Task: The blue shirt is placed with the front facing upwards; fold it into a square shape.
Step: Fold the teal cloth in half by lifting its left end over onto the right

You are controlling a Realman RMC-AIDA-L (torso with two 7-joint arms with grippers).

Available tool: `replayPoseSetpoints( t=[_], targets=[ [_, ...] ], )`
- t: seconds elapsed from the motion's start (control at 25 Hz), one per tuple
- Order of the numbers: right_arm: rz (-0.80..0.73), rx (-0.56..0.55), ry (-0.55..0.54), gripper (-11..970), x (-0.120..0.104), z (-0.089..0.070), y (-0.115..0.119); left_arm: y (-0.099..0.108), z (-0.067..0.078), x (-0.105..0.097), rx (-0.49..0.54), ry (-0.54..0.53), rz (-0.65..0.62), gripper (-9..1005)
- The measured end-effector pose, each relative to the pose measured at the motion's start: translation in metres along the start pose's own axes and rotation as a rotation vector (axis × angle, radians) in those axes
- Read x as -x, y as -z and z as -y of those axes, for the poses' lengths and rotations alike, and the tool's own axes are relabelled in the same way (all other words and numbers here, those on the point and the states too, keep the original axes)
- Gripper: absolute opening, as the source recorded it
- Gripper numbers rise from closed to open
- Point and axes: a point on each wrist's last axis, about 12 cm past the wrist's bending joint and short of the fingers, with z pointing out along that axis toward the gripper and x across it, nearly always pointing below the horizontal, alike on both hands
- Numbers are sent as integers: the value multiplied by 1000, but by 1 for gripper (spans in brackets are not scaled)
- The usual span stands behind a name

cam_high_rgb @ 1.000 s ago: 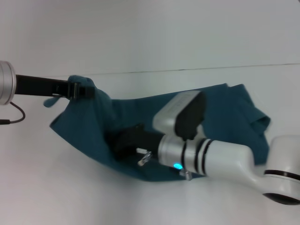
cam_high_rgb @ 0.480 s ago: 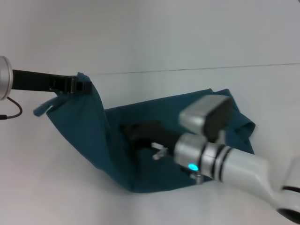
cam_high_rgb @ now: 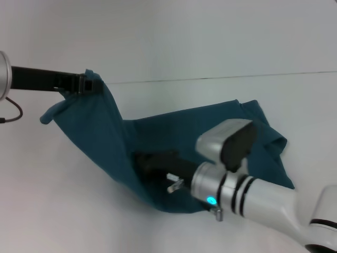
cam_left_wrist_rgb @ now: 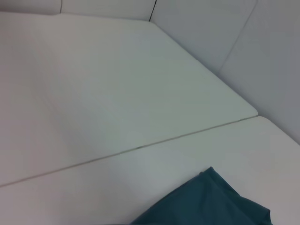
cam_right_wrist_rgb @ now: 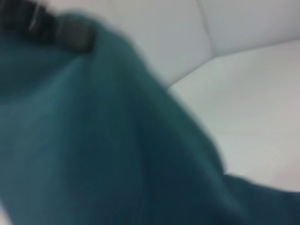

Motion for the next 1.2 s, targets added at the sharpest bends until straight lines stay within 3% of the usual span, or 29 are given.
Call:
replayPoseSetpoints(
  t=[0.32, 0.44, 0.56, 0.76, 0.88, 1.04, 1.2],
  targets=[
    [-85, 109, 67, 45, 13, -38, -29, 6, 4, 7, 5, -24, 21, 33],
    [-97, 120, 71, 47, 16, -45, -34, 6, 5, 9, 4, -30, 22, 33],
    [-71, 86, 24, 48, 13, -36, -27, 6, 5, 9, 4, -33, 24, 33],
    [31, -7, -91, 51, -6, -7, 6, 8, 3, 9, 6, -30, 30, 33],
    [71, -41, -124, 52, -12, 1, 17, 8, 4, 10, -2, -30, 35, 33],
    [62, -38, -131, 54, -14, -3, 15, 10, 6, 12, -11, -39, 43, 33],
    [6, 13, -92, 56, -13, -18, 3, 11, 10, 13, -22, -51, 49, 34]
  ],
)
